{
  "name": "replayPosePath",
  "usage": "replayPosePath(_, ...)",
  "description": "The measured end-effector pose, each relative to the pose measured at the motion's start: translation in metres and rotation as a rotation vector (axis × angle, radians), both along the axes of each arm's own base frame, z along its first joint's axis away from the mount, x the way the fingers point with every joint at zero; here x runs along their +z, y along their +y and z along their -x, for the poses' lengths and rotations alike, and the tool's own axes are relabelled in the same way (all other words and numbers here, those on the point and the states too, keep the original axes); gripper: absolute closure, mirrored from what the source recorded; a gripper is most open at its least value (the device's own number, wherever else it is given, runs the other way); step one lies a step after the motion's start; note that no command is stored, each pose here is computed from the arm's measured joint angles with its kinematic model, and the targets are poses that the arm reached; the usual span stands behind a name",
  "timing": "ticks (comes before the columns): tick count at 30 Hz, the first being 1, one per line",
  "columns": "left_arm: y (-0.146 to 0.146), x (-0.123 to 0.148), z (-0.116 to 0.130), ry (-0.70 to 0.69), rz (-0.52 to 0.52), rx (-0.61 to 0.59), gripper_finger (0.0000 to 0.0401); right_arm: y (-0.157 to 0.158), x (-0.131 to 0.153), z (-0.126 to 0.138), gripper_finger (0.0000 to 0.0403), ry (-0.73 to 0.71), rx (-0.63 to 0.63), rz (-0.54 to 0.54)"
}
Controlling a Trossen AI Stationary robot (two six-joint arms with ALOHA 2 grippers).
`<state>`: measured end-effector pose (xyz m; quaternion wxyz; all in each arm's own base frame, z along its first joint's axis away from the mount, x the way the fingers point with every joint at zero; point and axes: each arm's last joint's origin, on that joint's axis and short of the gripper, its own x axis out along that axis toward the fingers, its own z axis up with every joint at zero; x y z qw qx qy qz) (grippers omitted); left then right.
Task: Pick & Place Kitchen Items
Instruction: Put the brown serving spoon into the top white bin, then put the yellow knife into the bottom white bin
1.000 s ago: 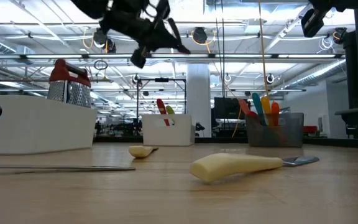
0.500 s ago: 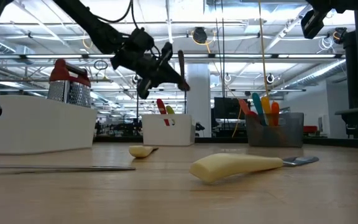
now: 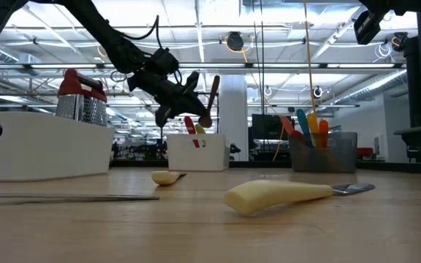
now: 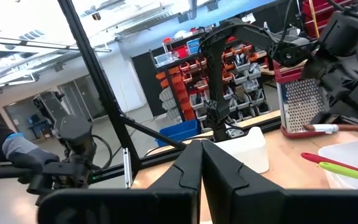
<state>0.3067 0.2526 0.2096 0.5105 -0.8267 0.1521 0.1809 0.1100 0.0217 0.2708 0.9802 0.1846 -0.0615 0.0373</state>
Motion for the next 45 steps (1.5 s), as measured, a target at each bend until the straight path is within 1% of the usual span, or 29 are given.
replayPosePath(8, 0.000, -0.010, 0.006, 0.097, 0.070, 0.051, 0.0401, 0.000, 0.001, 0.000, 0.0399, -0.008, 0.006, -0.002)
replayPosePath(11, 0.001, -0.016, 0.005, 0.108, 0.087, 0.053, 0.0401, 0.000, 0.001, 0.001, 0.0399, -0.015, 0.010, -0.006)
replayPosePath(14, -0.001, -0.014, 0.002, 0.097, 0.101, 0.053, 0.0401, 0.000, 0.002, 0.002, 0.0399, -0.020, 0.010, -0.007)
replayPosePath(17, -0.002, -0.021, 0.001, 0.112, 0.121, 0.041, 0.0401, 0.000, 0.002, 0.003, 0.0399, -0.021, 0.010, -0.014)
replayPosePath(25, 0.002, -0.024, 0.002, 0.123, 0.099, 0.065, 0.0401, 0.000, 0.002, 0.002, 0.0399, -0.020, 0.010, -0.015)
replayPosePath(28, 0.001, -0.024, 0.001, 0.129, 0.058, 0.055, 0.0398, 0.000, 0.002, 0.002, 0.0399, -0.020, 0.011, -0.015)
replayPosePath(32, 0.001, -0.024, 0.000, 0.132, 0.035, 0.054, 0.0368, 0.000, 0.002, 0.002, 0.0399, -0.020, 0.010, -0.015)
replayPosePath(40, -0.001, -0.024, -0.001, 0.138, 0.019, 0.058, 0.0282, 0.000, 0.002, 0.002, 0.0399, -0.020, 0.010, -0.015)
replayPosePath(45, 0.003, -0.019, -0.005, 0.079, -0.033, 0.060, 0.0232, 0.000, 0.002, 0.002, 0.0399, -0.020, 0.011, -0.015)
